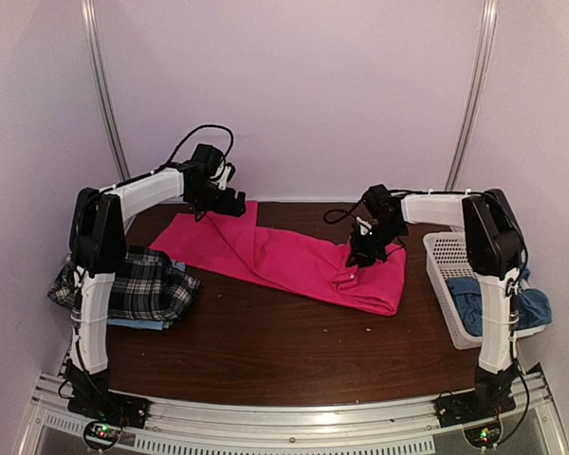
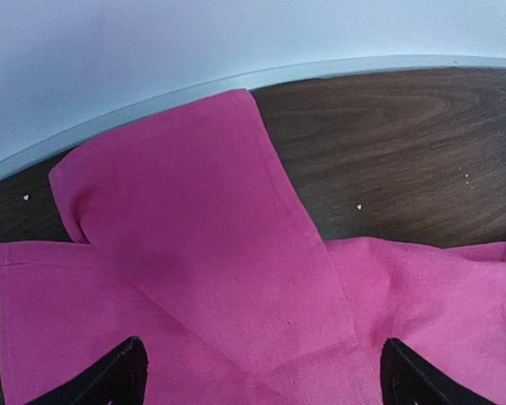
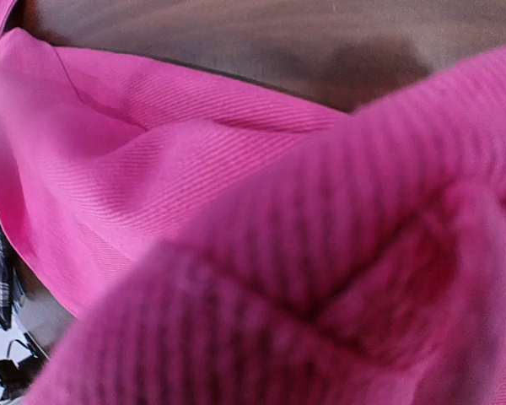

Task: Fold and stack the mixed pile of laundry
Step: Fold the rectangle-folded trousers at the center of the board.

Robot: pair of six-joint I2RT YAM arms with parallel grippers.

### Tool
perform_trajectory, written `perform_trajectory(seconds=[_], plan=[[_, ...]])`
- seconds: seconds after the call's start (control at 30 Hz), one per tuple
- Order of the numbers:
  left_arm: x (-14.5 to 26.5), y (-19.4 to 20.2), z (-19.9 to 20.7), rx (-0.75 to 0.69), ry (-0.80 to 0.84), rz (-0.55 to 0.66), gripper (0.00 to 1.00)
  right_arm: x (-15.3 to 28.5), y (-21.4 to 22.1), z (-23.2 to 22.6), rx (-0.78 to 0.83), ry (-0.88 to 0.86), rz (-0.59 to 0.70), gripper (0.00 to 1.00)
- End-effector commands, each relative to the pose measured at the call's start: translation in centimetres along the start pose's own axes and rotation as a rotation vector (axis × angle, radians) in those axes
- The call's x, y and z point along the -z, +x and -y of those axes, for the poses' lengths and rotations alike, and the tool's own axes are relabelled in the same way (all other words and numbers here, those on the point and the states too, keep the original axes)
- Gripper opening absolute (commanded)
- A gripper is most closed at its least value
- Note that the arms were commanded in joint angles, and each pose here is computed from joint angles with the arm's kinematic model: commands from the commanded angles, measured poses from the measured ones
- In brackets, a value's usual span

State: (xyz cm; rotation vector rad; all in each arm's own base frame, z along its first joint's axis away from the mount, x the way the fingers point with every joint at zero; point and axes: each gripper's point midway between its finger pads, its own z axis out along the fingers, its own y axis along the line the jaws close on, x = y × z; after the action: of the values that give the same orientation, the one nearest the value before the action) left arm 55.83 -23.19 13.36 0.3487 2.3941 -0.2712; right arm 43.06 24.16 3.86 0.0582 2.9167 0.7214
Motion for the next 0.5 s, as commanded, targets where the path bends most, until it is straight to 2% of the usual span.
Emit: perform_trajectory(seconds=[0.0, 0.13, 0.23, 0.3, 0.4, 0.47], plan=[[-0.3, 2.8, -3.6, 0.054, -0.183, -0.081, 0.98, -0.6, 10.1, 8.1, 0.042, 0.321, -0.279, 0.0], [0.2, 6.7, -6.4, 0.159, -0.228, -0.188, 0.98, 1.4, 13.1, 11.2, 0.069, 0.442, -0.319, 0.0], [1.3, 8.0, -7.6, 0.2, -0.195, -0.186, 0.97, 2.3, 14.0, 12.2, 0.057, 0.47, -0.31, 0.0], [2.2, 8.1, -8.7, 0.229, -0.178, -0.176, 0.98, 2.7, 13.0, 11.5, 0.05, 0.449, -0.267, 0.01], [2.6, 7.5, -11.1, 0.313, -0.091, -0.154, 0.98, 4.3, 9.8, 7.9, 0.073, 0.354, -0.155, 0.17], [2.8, 5.8, -11.1, 0.327, 0.013, -0.101, 0.98, 6.0, 7.3, 4.9, 0.1, 0.27, -0.066, 0.37]])
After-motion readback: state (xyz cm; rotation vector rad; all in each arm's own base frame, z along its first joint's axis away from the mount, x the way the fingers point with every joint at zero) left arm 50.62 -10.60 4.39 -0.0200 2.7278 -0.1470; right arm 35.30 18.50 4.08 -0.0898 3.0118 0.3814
